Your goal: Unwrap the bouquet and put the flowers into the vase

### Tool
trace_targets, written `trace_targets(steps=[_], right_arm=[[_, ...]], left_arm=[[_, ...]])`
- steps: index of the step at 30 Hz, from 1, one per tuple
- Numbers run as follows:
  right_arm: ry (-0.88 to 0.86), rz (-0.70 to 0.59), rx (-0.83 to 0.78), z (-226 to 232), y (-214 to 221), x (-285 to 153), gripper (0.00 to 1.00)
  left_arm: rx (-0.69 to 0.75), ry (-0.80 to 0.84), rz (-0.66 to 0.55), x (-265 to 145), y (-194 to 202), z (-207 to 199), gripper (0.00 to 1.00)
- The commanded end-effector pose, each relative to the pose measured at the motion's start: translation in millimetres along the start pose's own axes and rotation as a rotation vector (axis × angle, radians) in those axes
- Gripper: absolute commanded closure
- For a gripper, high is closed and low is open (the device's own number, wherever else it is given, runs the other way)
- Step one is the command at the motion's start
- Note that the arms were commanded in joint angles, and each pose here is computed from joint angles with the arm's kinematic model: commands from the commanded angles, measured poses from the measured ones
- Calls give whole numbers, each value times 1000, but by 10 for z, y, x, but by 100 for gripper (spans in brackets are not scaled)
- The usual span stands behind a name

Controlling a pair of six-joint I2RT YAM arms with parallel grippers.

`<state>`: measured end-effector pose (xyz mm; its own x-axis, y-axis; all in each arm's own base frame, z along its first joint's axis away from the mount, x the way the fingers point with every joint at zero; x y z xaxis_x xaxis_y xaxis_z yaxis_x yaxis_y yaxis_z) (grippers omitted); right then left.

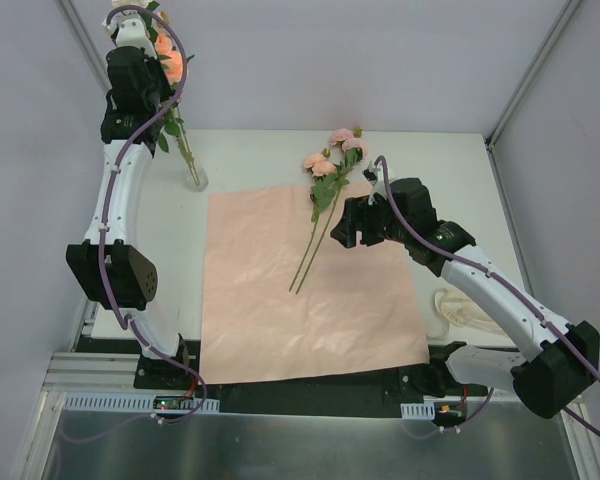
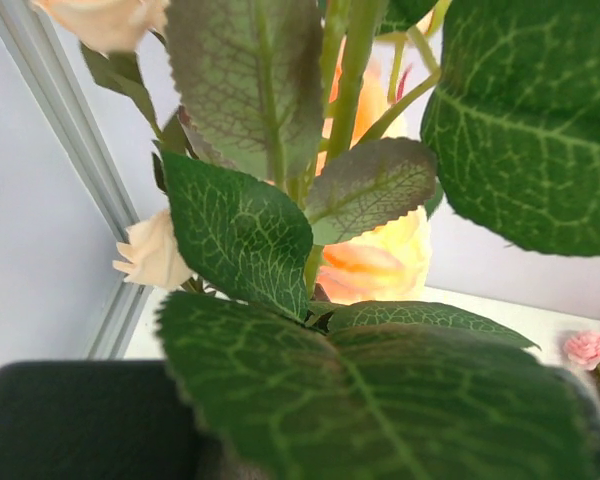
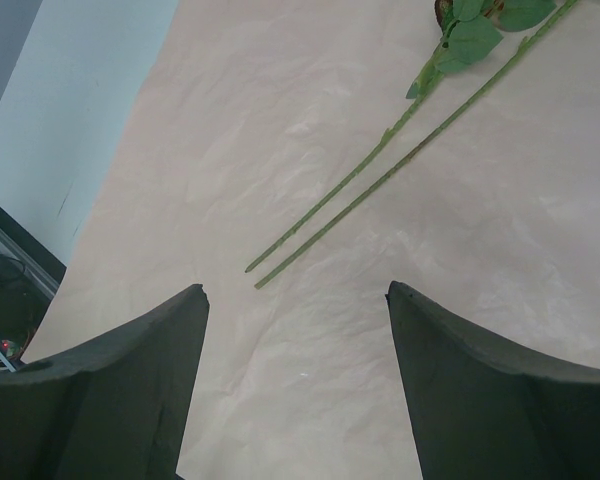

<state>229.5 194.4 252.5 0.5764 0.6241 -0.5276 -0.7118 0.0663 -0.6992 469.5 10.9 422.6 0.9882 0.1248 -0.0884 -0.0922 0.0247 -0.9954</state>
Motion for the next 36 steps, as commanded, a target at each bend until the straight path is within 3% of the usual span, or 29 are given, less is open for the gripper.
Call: trace_targets(steps=[1, 11, 19, 21, 22, 29, 33, 36], right_arm=[[-22, -23, 6, 63, -90, -35, 25], [-17, -6, 12, 34, -47, -3, 25], [-15, 10, 16, 27, -21, 14, 25], [-9, 22, 21, 9, -5, 45, 25], [-10, 30, 25, 12, 4, 59, 25], [91, 71, 142, -89, -1, 278, 25], [154, 93, 287, -200, -30, 487, 26], [199, 145, 425, -321, 20, 715, 30]], left_arm=[[-20, -26, 15, 34, 86, 44, 100], [-34, -34, 109, 171, 527, 15, 100], [-47, -73, 117, 126, 730, 43, 99], [-48, -76, 100, 71, 684, 59, 86], [-47, -72, 108, 49, 724, 56, 68], [-60, 6, 58, -322, 551, 12, 24], [-82, 96, 10, -614, 384, -58, 15], [-116, 207, -24, -933, 281, -150, 14]])
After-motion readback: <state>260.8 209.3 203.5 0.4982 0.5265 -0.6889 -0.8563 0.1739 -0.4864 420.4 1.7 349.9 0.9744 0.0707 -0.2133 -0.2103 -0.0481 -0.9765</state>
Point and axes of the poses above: each gripper's point midway between its finger pads, its own x axis out along the fingers, its own z axis along the line the jaws close on, y = z × x, the point moved 7 cm from there along -x, back along the fingers, and after that the axes turned 9 degrees about x, right-handed, at the moved point
